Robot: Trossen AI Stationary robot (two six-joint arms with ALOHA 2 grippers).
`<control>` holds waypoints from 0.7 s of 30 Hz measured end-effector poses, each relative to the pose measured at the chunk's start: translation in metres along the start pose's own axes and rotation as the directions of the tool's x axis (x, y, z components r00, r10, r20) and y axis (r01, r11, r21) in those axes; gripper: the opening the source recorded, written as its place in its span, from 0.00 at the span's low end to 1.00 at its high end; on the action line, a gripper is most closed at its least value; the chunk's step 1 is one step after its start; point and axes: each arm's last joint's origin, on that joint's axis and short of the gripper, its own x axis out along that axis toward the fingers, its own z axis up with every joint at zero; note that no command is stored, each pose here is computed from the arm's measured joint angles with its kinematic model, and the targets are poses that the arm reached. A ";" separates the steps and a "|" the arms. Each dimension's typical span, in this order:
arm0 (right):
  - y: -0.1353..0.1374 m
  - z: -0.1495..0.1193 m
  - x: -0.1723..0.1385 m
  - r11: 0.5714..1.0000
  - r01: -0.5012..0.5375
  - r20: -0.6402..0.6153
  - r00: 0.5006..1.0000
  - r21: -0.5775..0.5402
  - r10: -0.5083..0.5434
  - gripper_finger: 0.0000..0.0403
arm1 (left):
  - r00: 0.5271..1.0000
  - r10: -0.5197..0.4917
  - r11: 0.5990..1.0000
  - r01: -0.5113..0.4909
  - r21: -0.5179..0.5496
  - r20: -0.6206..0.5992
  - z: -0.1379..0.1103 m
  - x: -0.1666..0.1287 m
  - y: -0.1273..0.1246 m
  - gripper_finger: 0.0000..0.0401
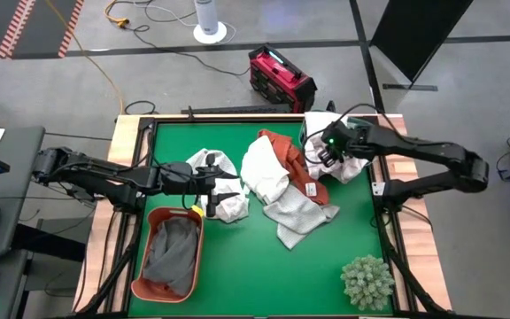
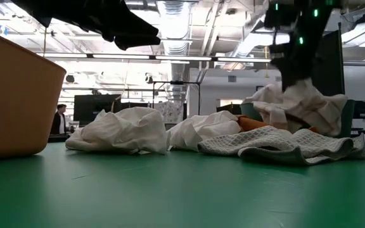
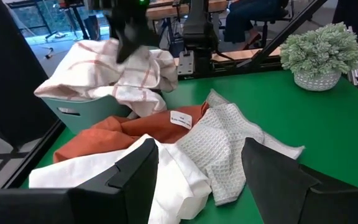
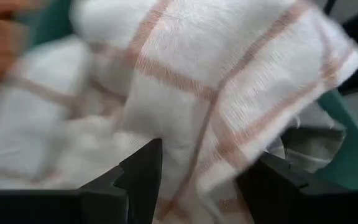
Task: Sort towels by color in basket
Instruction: Put the white patterned towel into the green bin
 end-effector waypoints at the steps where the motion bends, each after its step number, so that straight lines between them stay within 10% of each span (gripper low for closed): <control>1: 0.000 -0.004 0.009 1.000 -0.001 -0.013 1.000 0.013 0.001 0.58 | 1.000 0.000 1.000 0.000 0.000 0.000 0.000 0.000 0.000 0.55; 10: -0.002 -0.022 0.047 0.991 -0.107 -0.140 0.983 0.076 0.117 0.58 | 1.000 0.002 1.000 -0.002 0.007 -0.011 -0.001 0.000 0.001 0.55; 21: -0.026 0.050 -0.044 0.984 -0.156 0.065 0.987 0.089 0.150 0.58 | 0.999 -0.001 1.000 0.001 0.010 -0.038 -0.004 0.000 0.000 0.55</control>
